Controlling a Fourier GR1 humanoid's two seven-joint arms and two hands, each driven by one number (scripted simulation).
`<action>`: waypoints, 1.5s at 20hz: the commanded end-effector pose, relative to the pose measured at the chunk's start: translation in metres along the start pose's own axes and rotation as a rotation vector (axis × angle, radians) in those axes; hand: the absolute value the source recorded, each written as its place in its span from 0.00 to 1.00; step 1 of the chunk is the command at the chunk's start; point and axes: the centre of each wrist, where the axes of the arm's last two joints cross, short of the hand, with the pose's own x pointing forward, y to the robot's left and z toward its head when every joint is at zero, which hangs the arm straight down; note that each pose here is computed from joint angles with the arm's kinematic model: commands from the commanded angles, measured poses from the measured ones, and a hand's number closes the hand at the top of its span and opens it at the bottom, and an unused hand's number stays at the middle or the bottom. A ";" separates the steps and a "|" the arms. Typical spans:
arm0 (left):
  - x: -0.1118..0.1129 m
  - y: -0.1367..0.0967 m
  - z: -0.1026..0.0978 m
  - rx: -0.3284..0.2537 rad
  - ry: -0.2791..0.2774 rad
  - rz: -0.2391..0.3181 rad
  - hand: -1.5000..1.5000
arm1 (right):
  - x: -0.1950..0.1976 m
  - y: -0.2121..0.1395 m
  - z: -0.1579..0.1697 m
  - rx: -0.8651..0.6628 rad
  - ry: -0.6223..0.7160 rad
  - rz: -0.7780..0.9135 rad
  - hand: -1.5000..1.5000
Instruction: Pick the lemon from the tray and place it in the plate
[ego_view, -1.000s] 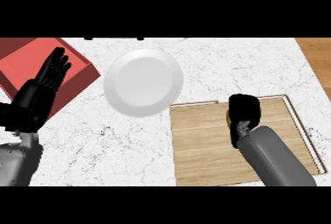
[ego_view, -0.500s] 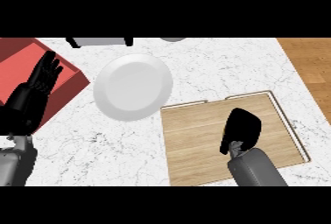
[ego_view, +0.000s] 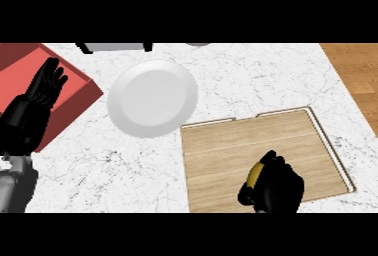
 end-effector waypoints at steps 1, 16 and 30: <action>-0.005 -0.011 0.005 -0.029 -0.013 0.000 0.50 | 0.004 -0.024 0.046 -0.084 0.129 -0.153 1.00; 0.005 -0.023 -0.017 -0.066 -0.051 0.007 0.50 | 0.048 -0.078 0.077 -0.287 -0.203 -0.444 1.00; 0.021 -0.047 -0.025 -0.150 -0.087 0.018 0.50 | 0.127 -0.109 -0.005 -0.250 -0.157 -0.541 1.00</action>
